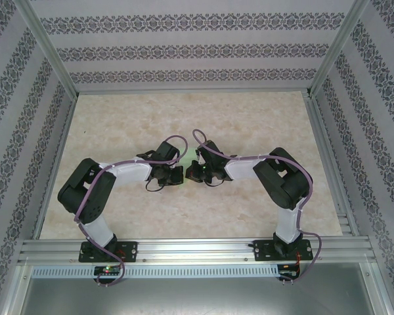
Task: Fold a paper plane with a square sheet of paper (pick it up from the middle)
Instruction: Third fold the triangle at the center of the table.
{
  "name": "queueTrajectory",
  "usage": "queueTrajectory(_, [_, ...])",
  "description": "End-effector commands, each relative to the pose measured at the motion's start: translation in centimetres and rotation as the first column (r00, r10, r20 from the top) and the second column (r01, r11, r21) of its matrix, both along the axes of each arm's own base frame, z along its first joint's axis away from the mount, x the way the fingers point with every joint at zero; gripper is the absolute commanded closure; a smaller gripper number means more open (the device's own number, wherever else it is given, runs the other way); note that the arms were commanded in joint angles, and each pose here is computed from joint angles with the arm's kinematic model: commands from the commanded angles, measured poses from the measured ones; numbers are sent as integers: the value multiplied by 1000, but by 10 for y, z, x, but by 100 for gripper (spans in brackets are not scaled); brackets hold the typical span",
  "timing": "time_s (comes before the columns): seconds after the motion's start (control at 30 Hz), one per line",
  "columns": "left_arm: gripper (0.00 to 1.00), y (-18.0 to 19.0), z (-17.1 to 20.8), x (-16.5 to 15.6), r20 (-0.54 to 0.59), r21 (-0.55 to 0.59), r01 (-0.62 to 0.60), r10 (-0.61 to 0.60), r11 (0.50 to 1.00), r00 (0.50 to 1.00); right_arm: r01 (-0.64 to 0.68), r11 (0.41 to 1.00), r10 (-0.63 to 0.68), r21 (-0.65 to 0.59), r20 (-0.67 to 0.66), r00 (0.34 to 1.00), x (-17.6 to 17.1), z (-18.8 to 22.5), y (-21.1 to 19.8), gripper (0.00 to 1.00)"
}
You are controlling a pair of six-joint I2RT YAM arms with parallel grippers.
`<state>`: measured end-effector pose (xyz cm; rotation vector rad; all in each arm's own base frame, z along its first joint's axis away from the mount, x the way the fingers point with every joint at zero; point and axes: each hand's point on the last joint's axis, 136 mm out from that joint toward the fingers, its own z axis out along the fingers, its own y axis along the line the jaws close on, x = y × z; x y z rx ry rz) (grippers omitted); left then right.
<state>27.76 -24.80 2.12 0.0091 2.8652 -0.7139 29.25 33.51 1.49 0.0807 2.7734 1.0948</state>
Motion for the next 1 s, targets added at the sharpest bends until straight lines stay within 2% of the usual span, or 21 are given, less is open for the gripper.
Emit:
queueTrajectory(0.0, [98, -22, 31, 1, 60, -135, 39, -31, 990, 998, 16, 1000, -16, -14, -19, 1000, 0, -10, -3, 100])
queueTrajectory(0.13, [97, -24, 28, -5, 35, -175, 33, -27, 984, 999, 23, 1000, -23, -13, -23, 999, 1, -9, -3, 100])
queueTrajectory(0.6, [100, 9, -29, -31, -91, 0, -3, 3, 1000, 996, 39, 999, -39, -11, -36, 999, 3, -10, -6, 100])
queueTrajectory(0.97, [100, 30, -44, -48, -143, 100, -6, 20, 995, 989, 25, 998, -24, -52, 13, 1000, 17, -5, -21, 100])
